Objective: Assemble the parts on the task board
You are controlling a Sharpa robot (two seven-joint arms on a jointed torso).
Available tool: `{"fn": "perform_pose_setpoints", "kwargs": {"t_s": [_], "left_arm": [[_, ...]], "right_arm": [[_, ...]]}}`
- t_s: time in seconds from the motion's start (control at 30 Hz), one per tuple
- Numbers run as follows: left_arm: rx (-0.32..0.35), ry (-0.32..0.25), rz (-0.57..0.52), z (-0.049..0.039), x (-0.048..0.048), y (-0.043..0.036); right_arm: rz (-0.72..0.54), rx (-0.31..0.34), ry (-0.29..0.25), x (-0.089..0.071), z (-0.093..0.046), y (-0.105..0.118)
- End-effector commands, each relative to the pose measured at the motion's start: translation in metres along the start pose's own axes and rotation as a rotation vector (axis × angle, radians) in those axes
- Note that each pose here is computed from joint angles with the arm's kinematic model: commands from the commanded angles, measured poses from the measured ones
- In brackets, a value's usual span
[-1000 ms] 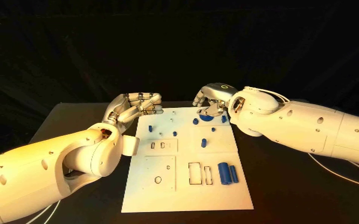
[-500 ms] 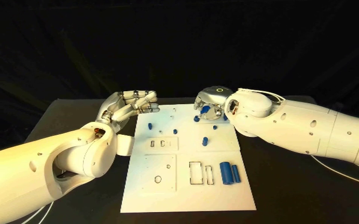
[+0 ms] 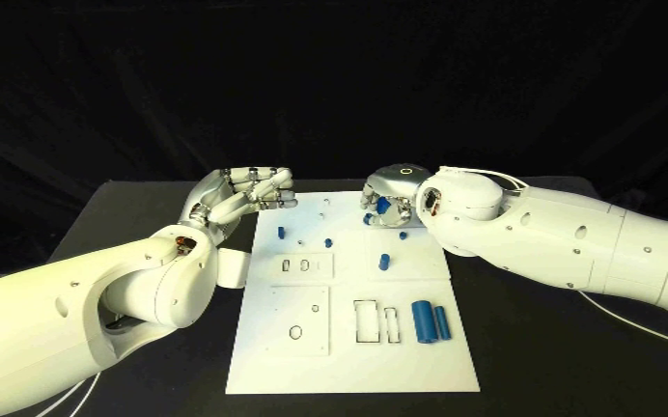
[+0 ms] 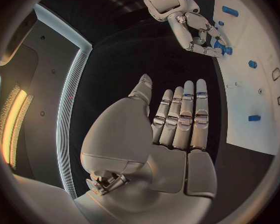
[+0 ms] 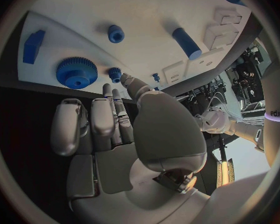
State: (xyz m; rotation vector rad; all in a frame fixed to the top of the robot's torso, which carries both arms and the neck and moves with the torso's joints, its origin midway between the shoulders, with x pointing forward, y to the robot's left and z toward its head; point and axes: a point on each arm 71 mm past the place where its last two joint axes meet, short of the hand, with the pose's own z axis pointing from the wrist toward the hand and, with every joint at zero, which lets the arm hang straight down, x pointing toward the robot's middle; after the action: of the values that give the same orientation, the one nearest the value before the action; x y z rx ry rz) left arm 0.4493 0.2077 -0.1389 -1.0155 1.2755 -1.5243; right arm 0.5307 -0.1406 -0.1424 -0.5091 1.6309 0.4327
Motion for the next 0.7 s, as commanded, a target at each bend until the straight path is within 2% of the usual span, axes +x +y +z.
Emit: {"fn": "perform_pose_setpoints", "kwargs": {"t_s": [0.03,0.7], "left_arm": [[0.006,0.022,-0.013,0.0001,0.0027,-0.0016],[0.000,0.023,-0.015,-0.0002,0.0007,-0.0041]], "right_arm": [[-0.019,0.010,0.022,0.0021,0.0015,-0.0012],[-0.019,0.008,0.025,0.0047,0.0045,0.0006]]}}
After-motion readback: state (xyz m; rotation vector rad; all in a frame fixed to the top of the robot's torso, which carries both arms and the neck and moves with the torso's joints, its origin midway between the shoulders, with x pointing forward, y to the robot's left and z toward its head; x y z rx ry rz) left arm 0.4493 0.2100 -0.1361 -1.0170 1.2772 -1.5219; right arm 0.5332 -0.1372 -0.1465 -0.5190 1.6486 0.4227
